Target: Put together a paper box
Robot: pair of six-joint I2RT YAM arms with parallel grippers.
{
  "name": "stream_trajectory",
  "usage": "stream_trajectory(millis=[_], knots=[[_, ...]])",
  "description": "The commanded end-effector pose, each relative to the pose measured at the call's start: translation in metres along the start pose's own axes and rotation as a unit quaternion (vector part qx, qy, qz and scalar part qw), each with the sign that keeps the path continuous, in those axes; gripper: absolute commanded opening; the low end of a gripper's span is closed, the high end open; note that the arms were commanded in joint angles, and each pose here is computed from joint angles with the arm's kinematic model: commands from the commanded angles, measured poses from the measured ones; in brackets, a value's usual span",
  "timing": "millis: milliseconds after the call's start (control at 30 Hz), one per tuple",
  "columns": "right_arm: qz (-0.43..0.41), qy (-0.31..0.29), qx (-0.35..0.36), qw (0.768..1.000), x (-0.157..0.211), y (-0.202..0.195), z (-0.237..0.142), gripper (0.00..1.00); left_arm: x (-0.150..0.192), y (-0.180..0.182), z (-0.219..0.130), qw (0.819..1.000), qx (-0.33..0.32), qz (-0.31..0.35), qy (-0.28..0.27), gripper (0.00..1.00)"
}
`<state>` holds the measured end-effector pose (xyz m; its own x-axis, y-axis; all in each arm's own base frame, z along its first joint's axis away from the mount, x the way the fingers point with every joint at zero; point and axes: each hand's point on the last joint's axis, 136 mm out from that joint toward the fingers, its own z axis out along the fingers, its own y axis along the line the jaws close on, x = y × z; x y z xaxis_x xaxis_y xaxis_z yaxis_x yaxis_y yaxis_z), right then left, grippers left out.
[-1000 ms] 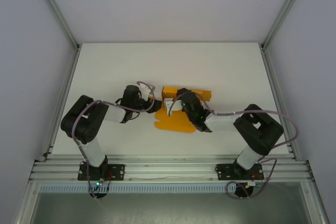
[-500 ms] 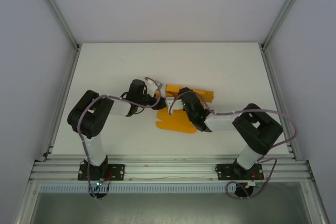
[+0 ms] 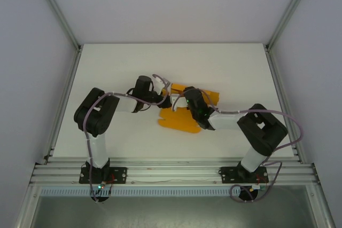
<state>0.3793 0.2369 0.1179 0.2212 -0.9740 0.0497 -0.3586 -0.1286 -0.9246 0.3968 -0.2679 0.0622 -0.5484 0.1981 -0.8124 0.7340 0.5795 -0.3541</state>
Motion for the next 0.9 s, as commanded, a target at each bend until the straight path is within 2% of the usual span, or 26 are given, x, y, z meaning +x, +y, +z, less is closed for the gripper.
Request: stream_trajectory(millis=[0,233,400,500,567,667,767,867], knots=[[-0.037,-0.06,-0.12,0.99,-0.02,0.065,-0.009,0.0,-0.012,-0.014,0.013,0.999,0.036,0.032,-0.005,0.68],[-0.018,-0.063,-0.129,0.989,-0.022,0.067,-0.009,0.0,-0.015,-0.008,0.024,0.999,0.034,0.009,-0.006,0.47],[-0.004,-0.066,-0.13,0.989,-0.024,0.066,-0.009,0.0,-0.02,0.013,0.031,0.998,-0.053,0.002,-0.015,0.29],[0.008,-0.064,-0.13,0.989,-0.025,0.064,-0.009,0.0,-0.021,0.022,0.033,0.995,-0.094,-0.017,-0.009,0.15],[0.014,-0.063,-0.129,0.99,-0.024,0.062,-0.009,0.0,-0.022,0.025,0.032,0.993,-0.119,-0.024,-0.006,0.02],[0.02,-0.061,-0.126,0.99,-0.024,0.061,-0.009,0.0,-0.015,0.036,0.032,0.983,-0.183,-0.021,0.004,0.0],[0.025,-0.056,-0.125,0.99,-0.022,0.063,-0.009,0.0,-0.003,0.049,0.03,0.961,-0.275,-0.029,0.026,0.0],[0.029,-0.048,-0.121,0.991,-0.019,0.065,-0.009,0.0,0.011,0.057,0.027,0.945,-0.319,-0.063,0.016,0.0]])
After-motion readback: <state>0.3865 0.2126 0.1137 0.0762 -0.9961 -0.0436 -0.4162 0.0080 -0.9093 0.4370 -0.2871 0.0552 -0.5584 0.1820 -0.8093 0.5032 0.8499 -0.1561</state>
